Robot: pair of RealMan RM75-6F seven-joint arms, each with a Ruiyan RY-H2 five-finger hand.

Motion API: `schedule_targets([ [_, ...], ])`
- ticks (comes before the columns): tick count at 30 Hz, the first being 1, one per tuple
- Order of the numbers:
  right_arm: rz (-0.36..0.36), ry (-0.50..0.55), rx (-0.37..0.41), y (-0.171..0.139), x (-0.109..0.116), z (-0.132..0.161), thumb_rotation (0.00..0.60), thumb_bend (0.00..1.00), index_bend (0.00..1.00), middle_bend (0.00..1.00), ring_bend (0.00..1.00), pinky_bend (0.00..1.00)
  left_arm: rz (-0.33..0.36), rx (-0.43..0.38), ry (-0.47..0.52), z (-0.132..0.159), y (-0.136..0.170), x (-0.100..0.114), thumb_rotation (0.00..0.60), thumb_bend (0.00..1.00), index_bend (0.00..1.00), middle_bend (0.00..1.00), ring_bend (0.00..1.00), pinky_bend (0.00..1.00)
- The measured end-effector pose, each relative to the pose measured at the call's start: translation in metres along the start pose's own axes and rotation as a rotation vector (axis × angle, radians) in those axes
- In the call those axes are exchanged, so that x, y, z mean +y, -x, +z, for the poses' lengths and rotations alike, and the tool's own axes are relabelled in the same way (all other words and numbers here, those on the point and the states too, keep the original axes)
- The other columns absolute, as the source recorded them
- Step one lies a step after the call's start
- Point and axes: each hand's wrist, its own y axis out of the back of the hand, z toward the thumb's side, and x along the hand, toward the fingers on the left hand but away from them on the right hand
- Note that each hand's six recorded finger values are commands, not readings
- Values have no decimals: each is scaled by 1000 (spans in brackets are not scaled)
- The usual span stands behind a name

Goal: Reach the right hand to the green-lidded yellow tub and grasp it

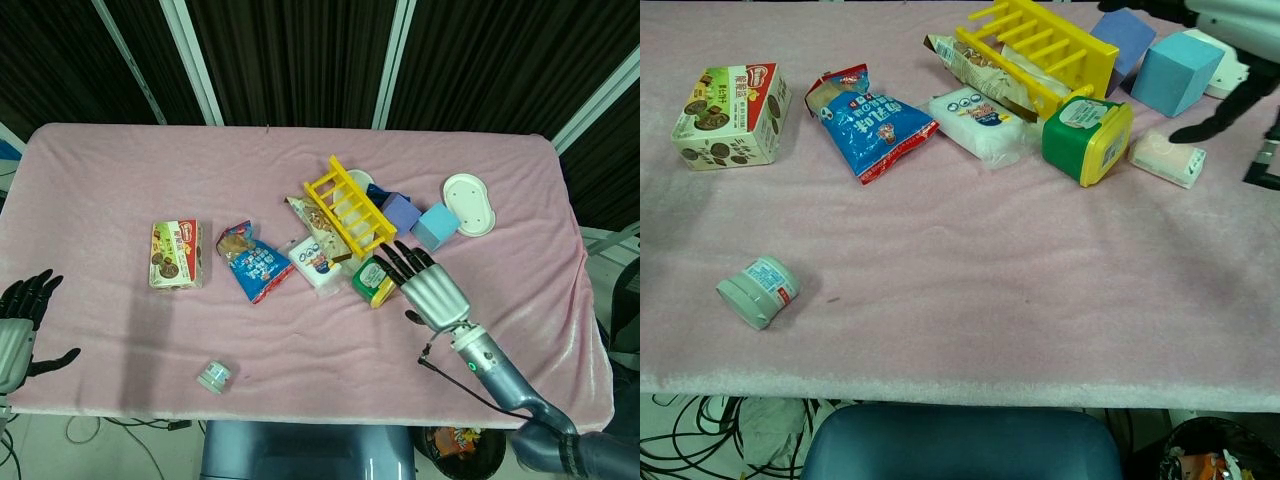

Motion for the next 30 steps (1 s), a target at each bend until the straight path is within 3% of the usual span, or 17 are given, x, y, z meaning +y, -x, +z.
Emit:
schedule_targets([
  [8,49,-77,55,47,-18,14,600,124,0,0,0,215,-13,19,13,-3,-2,-1,600,0,0,0,0,0],
  [14,78,-119,81,66,-30,21,600,123,24,31,9,215,-20,27,21,-3,-4,-2,600,0,0,0,0,0],
  [24,133,-144,96,72,-55,25,600,124,92,87,44,225,-30,38,27,-5,-6,-3,600,0,0,0,0,0],
  [30,154,-158,96,78,-63,26,600,126,188,157,100,249,-32,42,31,-5,-7,-3,600,0,0,0,0,0],
])
